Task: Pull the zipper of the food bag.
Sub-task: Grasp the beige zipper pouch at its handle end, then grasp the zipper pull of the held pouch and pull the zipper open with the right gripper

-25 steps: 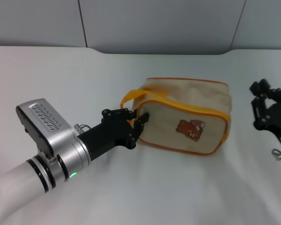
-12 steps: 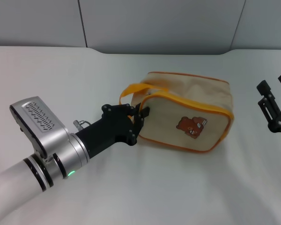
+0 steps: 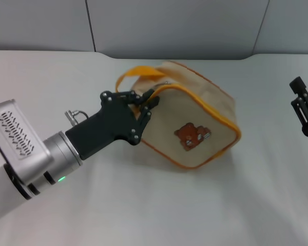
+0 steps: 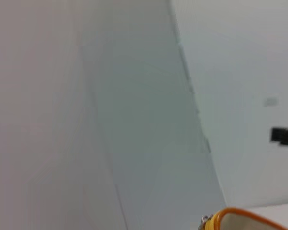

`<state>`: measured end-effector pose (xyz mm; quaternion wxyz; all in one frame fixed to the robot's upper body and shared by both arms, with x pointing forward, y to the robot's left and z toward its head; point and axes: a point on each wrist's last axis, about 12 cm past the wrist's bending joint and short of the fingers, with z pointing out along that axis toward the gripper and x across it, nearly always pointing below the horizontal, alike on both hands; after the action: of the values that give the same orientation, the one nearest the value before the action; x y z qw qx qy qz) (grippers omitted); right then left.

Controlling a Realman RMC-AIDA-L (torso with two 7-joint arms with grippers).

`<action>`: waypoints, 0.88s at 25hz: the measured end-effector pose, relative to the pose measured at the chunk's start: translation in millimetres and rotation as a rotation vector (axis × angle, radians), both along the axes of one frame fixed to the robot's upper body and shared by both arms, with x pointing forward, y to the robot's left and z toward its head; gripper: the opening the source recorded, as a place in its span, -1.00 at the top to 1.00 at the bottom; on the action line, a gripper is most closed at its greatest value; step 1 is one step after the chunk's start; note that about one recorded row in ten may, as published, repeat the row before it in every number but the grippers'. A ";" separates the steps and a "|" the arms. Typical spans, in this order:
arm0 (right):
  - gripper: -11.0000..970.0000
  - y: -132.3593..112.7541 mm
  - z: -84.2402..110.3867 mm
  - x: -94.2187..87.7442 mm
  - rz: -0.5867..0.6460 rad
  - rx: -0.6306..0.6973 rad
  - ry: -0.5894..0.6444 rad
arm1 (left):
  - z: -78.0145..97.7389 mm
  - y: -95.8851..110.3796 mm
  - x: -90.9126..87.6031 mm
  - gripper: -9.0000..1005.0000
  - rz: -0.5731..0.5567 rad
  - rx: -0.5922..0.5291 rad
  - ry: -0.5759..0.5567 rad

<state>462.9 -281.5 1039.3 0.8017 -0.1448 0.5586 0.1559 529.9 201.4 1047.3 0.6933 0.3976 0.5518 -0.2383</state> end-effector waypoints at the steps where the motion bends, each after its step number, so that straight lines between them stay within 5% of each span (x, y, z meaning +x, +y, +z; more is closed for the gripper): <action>1: -0.06 0.4 0.7 6.2 0.005 -0.021 0.004 | 5.5 0.3 0.9 0.82 -0.014 0.013 -0.073; 11: -0.05 27.9 -0.1 35.3 0.089 -0.173 0.022 | 25.9 -11.1 21.0 0.83 -0.105 0.119 -0.265; 22: -0.05 63.0 1.6 46.6 0.086 -0.303 -0.050 | 31.0 -12.1 26.5 0.84 -0.113 0.135 -0.298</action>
<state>509.5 -218.5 1040.8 0.7768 -0.2918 0.5489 0.1003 556.4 189.3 1078.3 0.7244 0.5048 0.4345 -0.1777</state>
